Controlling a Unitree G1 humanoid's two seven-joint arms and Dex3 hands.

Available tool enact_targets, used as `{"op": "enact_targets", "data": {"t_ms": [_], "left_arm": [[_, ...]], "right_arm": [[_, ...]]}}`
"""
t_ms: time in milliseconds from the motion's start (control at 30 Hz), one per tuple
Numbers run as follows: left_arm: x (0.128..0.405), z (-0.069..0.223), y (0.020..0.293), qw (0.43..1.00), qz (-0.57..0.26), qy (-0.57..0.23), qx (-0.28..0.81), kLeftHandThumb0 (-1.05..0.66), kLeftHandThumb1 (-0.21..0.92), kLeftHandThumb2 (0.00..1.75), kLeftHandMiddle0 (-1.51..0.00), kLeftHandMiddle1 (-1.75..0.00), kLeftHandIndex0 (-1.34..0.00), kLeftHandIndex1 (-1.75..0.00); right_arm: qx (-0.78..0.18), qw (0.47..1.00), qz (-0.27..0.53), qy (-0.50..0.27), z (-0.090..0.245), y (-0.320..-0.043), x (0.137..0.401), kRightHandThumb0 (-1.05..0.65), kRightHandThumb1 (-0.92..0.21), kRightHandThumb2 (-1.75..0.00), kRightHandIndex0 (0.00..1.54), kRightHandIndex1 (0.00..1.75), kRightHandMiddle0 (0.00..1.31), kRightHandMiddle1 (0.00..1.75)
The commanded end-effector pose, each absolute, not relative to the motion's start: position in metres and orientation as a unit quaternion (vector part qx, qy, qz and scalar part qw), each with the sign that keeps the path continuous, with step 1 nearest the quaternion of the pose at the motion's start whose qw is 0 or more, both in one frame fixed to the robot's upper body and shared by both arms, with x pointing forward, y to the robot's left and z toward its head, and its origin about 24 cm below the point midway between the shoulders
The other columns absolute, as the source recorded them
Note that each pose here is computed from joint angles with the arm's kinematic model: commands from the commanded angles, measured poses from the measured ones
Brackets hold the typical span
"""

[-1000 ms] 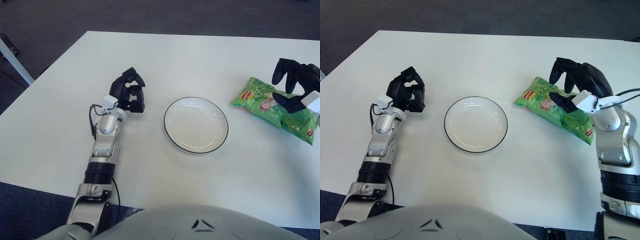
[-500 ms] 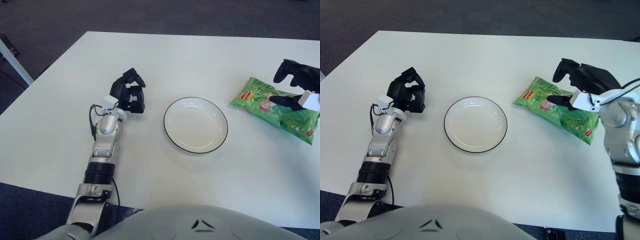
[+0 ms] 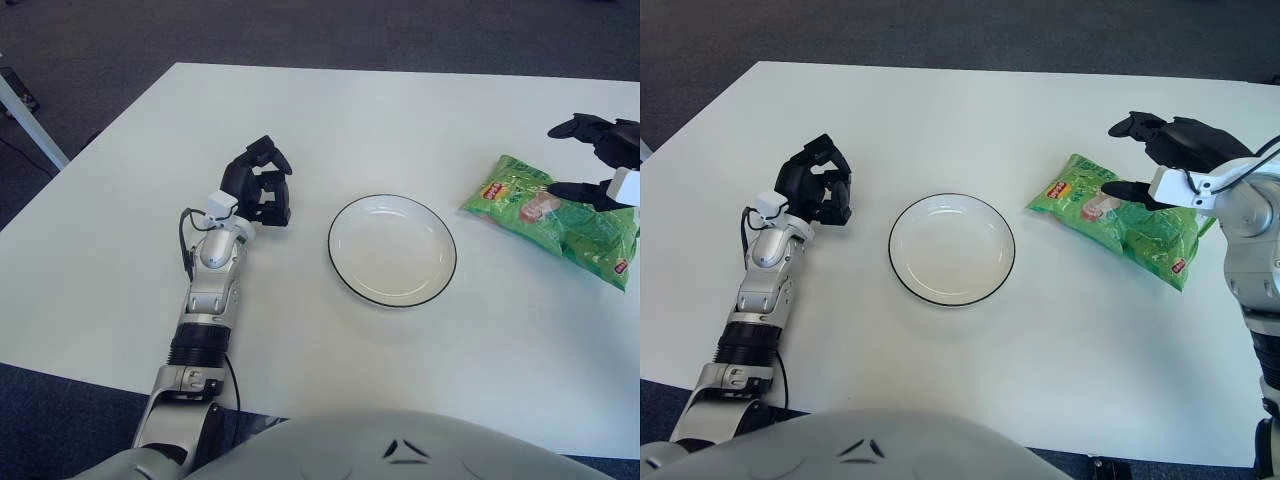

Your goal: Put the snack into the plate.

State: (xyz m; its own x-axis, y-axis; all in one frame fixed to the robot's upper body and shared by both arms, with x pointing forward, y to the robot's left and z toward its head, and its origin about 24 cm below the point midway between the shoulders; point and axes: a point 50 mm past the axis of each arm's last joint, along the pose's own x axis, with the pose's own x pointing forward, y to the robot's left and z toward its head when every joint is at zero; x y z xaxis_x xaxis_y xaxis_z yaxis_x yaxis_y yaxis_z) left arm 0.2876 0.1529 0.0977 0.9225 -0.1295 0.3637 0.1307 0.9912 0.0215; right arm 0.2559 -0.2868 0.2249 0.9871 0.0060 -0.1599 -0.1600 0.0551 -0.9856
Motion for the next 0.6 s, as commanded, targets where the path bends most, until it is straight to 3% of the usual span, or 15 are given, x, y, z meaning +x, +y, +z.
{"op": "enact_targets", "data": {"t_ms": [0, 267, 567], "left_arm": [[0.2793, 0.0762, 0.1523, 0.987, -0.061, -0.149, -0.013, -0.51, 0.23, 1.42, -1.31, -1.75, -0.68, -1.75], [0.2792, 0.0766, 0.1518, 0.987, -0.06, -0.15, -0.014, -0.51, 0.23, 1.42, -1.31, -1.75, -0.68, -1.75], [0.2791, 0.0771, 0.1522, 0.987, -0.055, -0.151, -0.007, -0.51, 0.23, 1.42, -1.31, -1.75, -0.68, -1.75]], "right_arm": [[-0.684, 0.725, 0.059, 0.055, 0.2388, -0.2783, 0.2461, -1.05, -0.92, -0.68, 0.0, 0.0, 0.0, 0.04], [-0.678, 0.726, 0.083, 0.084, 0.2384, -0.2806, 0.2472, -1.05, -0.92, -0.63, 0.0, 0.0, 0.0, 0.0], [-0.687, 0.703, 0.131, 0.129, 0.2304, -0.2863, 0.2544, -1.05, -0.92, -0.7, 0.0, 0.0, 0.0, 0.0]]}}
